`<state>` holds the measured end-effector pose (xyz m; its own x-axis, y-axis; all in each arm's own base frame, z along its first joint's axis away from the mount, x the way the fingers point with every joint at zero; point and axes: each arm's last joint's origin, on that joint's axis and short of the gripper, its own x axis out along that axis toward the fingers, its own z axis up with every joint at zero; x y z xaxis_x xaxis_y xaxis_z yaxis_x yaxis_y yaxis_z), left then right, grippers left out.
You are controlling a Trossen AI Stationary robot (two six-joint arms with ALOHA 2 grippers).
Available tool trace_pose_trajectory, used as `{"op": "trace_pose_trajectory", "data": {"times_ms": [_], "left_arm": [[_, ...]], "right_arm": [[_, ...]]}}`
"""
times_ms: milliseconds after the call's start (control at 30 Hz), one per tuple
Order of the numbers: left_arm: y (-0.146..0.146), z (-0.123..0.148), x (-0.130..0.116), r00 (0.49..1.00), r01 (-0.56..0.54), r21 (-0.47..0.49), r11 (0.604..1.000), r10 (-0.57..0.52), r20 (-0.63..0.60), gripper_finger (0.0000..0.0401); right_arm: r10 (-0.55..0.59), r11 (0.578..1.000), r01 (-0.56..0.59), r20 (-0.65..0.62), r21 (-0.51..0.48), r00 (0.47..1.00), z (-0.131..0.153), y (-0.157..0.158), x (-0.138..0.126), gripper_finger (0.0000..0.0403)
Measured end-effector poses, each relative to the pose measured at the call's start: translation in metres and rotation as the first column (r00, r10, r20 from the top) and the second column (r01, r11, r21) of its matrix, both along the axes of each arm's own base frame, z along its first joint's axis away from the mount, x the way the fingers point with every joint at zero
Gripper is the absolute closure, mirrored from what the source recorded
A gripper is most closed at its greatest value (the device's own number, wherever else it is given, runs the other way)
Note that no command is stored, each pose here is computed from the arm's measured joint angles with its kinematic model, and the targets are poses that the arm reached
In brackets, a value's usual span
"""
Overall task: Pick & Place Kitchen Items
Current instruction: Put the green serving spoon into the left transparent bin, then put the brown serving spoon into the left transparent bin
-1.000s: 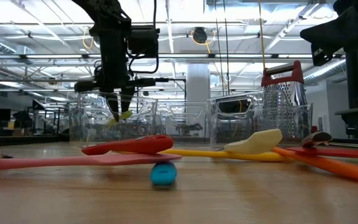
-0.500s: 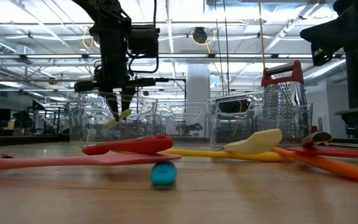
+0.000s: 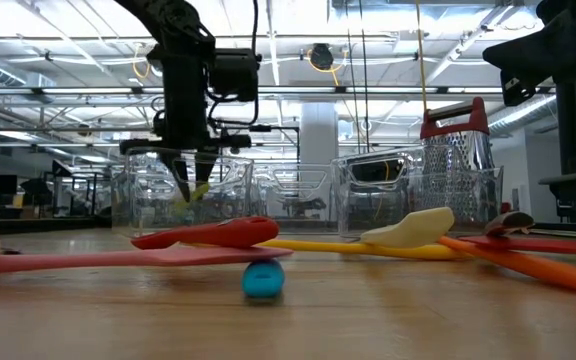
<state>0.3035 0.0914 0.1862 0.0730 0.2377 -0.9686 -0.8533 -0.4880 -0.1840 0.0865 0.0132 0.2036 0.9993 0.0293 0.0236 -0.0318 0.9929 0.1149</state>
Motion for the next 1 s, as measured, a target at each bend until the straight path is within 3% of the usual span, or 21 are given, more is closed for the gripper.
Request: {"op": "trace_pose_trajectory", "data": {"times_ms": [267, 533, 733, 1000], "left_arm": [[-0.006, -0.006, 0.004, 1.000, 0.027, -0.022, 0.999, -0.027, -0.009, 0.0249], [-0.005, 0.012, -0.001, 0.997, 0.056, -0.022, 0.998, -0.055, 0.054, 0.0181], [-0.005, 0.043, -0.009, 0.975, 0.145, 0.046, 0.988, -0.150, 0.164, 0.0161], [-0.018, 0.085, -0.026, 0.934, 0.174, 0.164, 0.971, -0.216, 0.286, 0.0159]], "right_arm": [[0.000, 1.000, 0.000, 0.000, 0.000, 1.000, 0.000, 0.000, 0.000, 0.0399], [0.000, 1.000, 0.000, 0.000, 0.000, 1.000, 0.000, 0.000, 0.000, 0.0399], [0.000, 1.000, 0.000, 0.000, 0.000, 1.000, 0.000, 0.000, 0.000, 0.0399], [0.000, 1.000, 0.000, 0.000, -0.001, 1.000, 0.000, 0.000, 0.000, 0.0399]]}}
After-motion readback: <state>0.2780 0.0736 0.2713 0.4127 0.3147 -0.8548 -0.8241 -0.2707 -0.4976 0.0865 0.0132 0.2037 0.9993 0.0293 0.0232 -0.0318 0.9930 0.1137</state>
